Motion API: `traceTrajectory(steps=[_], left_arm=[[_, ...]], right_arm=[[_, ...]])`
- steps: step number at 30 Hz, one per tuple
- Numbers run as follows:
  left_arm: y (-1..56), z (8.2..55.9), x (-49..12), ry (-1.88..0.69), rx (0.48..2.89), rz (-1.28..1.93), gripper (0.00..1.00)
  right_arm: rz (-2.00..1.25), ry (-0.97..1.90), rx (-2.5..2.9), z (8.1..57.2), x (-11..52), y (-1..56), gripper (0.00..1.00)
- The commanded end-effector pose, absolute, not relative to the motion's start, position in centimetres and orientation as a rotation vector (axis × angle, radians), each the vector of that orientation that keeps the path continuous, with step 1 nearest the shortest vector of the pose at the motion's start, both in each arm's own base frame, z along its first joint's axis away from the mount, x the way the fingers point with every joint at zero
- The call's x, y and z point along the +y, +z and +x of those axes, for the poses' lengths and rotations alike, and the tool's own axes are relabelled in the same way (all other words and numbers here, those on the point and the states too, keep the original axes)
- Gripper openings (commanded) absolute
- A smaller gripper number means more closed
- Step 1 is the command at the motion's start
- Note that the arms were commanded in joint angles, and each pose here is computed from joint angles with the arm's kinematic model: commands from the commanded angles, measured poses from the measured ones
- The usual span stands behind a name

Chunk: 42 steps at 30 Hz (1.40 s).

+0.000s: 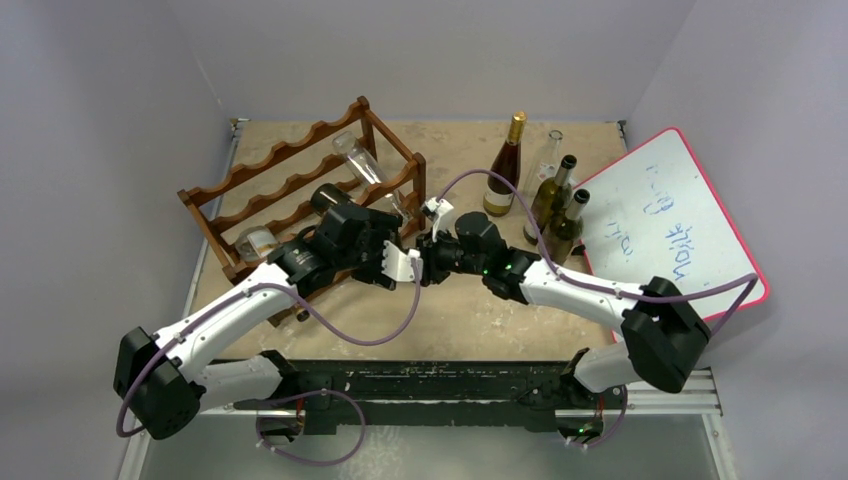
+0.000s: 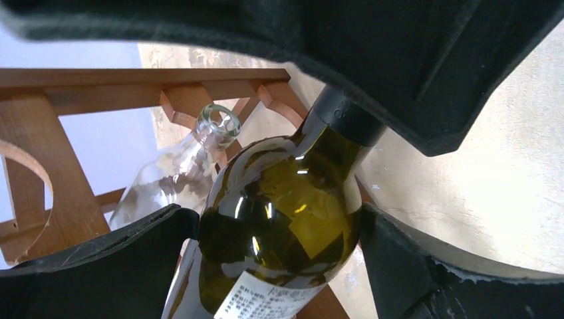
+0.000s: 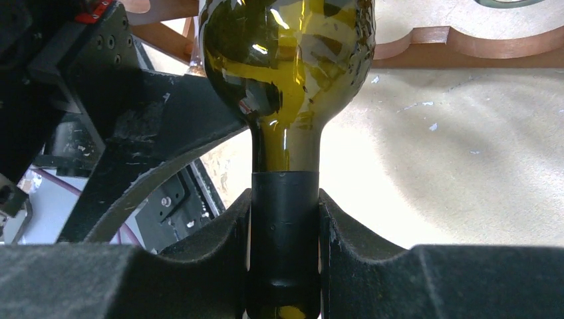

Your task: Take the wine bottle off the wine rack

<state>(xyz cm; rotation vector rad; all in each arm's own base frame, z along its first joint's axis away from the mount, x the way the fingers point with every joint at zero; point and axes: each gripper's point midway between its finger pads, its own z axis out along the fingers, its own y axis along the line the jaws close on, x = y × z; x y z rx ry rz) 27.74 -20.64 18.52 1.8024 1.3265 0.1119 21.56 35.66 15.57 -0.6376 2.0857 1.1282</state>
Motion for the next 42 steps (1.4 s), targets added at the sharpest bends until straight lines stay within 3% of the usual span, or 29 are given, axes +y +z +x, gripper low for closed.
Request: traceTrajectory(steps=[1, 7, 14, 16, 18, 21, 23, 26, 31, 32, 35, 38, 42], left_arm=[[19.9, 29.7, -20.7, 0.237, 1.266, 1.819, 0.98], [19.9, 30.7, -21.0, 0.306, 1.241, 1.838, 0.96], [21.1, 31.2, -21.5, 0.384, 1.166, 1.818, 0.74], [21.3, 31.0, -21.7, 0.400, 1.149, 1.815, 0.78], [21.4, 30.9, -21.8, 0.428, 1.136, 1.819, 0.88], [21.4, 30.7, -22.0, 0.438, 1.128, 1.826, 0.90], [21.5, 30.6, -22.2, 0.438, 1.125, 1.824, 0.83], [21.9, 30.4, -22.4, 0.448, 1.107, 1.818, 0.59], [22.4, 29.6, -22.9, 0.426, 1.086, 1.823, 0.38], [22.5, 29.4, -23.1, 0.416, 1.084, 1.825, 0.35], [22.4, 28.9, -23.4, 0.399, 1.079, 1.839, 0.25], [22.3, 28.6, -23.6, 0.393, 1.074, 1.850, 0.03], [22.5, 28.1, -23.9, 0.385, 1.056, 1.848, 0.00]], right_arm=[[-0.788, 1.294, 1.878, 19.3, 37.0, 22.0, 0.00], [-0.813, 1.306, 1.878, 18.9, 36.8, 22.6, 0.00], [-0.831, 1.318, 1.882, 18.2, 36.2, 23.2, 0.00], [-0.837, 1.319, 1.882, 17.9, 36.0, 23.3, 0.00], [-0.846, 1.320, 1.882, 17.6, 35.7, 23.5, 0.00], [-0.855, 1.323, 1.881, 17.2, 35.4, 23.7, 0.00], [-0.865, 1.328, 1.879, 17.0, 35.3, 23.7, 0.00], [-0.869, 1.329, 1.886, 16.7, 35.1, 23.7, 0.00], [-0.840, 1.285, 1.906, 17.0, 34.3, 23.7, 0.00], [-0.830, 1.270, 1.910, 17.1, 34.2, 23.8, 0.02], [-0.787, 1.216, 1.920, 17.7, 33.5, 24.3, 0.21], [-0.748, 1.171, 1.909, 18.0, 32.6, 24.9, 0.40], [-0.666, 1.105, 1.893, 18.5, 31.1, 25.9, 0.65]])
